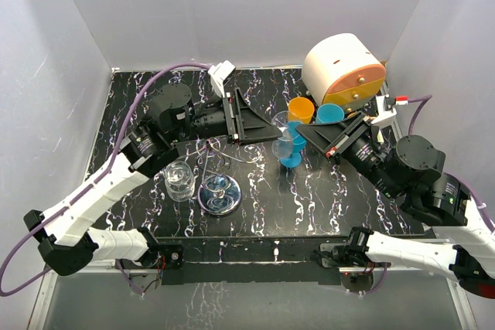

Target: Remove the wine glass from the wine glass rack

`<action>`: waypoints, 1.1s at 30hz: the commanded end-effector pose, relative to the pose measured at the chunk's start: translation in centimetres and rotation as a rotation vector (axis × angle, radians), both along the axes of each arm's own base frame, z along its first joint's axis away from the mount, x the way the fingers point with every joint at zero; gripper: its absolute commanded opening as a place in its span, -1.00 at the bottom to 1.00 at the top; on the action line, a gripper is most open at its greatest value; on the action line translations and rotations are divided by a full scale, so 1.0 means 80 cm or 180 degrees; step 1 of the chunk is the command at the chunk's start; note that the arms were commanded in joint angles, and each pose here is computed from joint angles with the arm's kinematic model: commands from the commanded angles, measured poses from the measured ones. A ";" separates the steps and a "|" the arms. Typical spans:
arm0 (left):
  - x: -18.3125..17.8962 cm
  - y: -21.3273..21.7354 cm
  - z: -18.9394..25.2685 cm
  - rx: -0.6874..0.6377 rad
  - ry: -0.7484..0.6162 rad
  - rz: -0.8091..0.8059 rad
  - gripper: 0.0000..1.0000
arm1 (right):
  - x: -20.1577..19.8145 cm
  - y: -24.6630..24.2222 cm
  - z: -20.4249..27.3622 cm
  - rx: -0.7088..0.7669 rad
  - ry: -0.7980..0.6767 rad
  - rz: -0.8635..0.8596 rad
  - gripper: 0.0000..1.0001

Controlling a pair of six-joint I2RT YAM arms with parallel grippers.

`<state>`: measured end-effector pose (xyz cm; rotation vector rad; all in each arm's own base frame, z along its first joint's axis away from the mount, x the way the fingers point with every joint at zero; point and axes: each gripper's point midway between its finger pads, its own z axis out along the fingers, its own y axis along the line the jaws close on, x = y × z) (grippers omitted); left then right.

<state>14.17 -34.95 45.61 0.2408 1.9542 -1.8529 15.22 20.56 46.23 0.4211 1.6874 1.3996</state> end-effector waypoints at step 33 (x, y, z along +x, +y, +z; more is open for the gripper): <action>0.004 0.000 0.021 -0.0141 -0.0009 0.0278 -1.00 | 0.000 0.012 0.010 -0.0094 -0.0227 0.0092 -1.00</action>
